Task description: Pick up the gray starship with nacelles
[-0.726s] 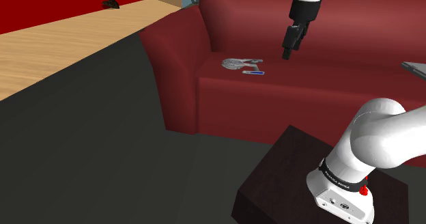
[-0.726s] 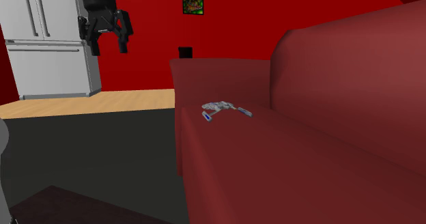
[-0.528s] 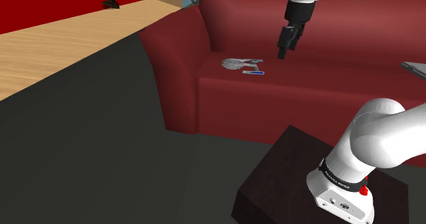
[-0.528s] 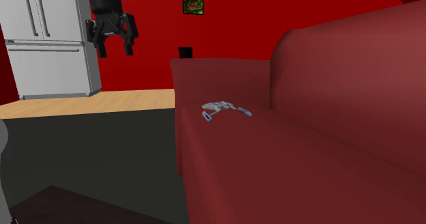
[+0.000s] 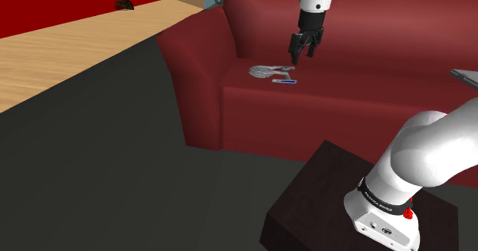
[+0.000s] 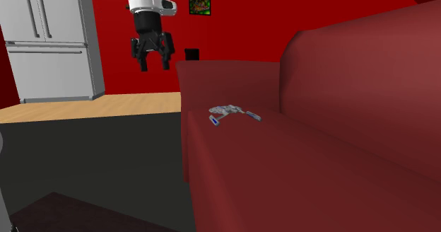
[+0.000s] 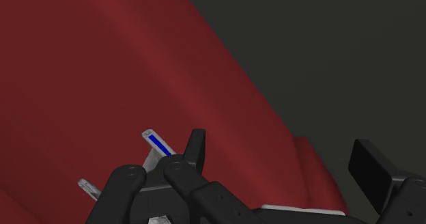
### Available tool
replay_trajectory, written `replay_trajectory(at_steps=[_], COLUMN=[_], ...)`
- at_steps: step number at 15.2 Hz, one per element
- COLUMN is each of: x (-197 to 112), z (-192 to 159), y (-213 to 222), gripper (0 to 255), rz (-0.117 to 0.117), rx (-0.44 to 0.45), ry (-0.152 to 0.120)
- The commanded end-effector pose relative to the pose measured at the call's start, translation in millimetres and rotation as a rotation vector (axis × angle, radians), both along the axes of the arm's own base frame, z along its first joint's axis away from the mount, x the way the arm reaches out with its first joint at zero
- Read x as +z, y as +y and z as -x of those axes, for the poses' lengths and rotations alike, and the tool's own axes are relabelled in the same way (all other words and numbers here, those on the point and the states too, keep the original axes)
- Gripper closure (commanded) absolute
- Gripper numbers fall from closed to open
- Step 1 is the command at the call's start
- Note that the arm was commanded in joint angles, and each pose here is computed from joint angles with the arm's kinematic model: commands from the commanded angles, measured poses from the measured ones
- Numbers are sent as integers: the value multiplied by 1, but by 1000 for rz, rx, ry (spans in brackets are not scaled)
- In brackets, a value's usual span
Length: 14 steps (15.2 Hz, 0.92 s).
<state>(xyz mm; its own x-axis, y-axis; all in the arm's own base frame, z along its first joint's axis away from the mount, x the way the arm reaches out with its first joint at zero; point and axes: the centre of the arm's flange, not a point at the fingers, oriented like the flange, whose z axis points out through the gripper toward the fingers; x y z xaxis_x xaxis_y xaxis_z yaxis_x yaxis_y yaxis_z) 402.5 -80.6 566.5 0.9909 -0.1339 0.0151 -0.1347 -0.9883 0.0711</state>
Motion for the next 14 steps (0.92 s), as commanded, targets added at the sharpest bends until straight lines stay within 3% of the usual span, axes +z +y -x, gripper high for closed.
replay_trajectory(at_steps=[1,14], x=[-13,-74], z=[-18,-128], y=[-15,-130], gripper=[0,0], rz=[1,7], rx=[-48,-349], ry=[-3,-20])
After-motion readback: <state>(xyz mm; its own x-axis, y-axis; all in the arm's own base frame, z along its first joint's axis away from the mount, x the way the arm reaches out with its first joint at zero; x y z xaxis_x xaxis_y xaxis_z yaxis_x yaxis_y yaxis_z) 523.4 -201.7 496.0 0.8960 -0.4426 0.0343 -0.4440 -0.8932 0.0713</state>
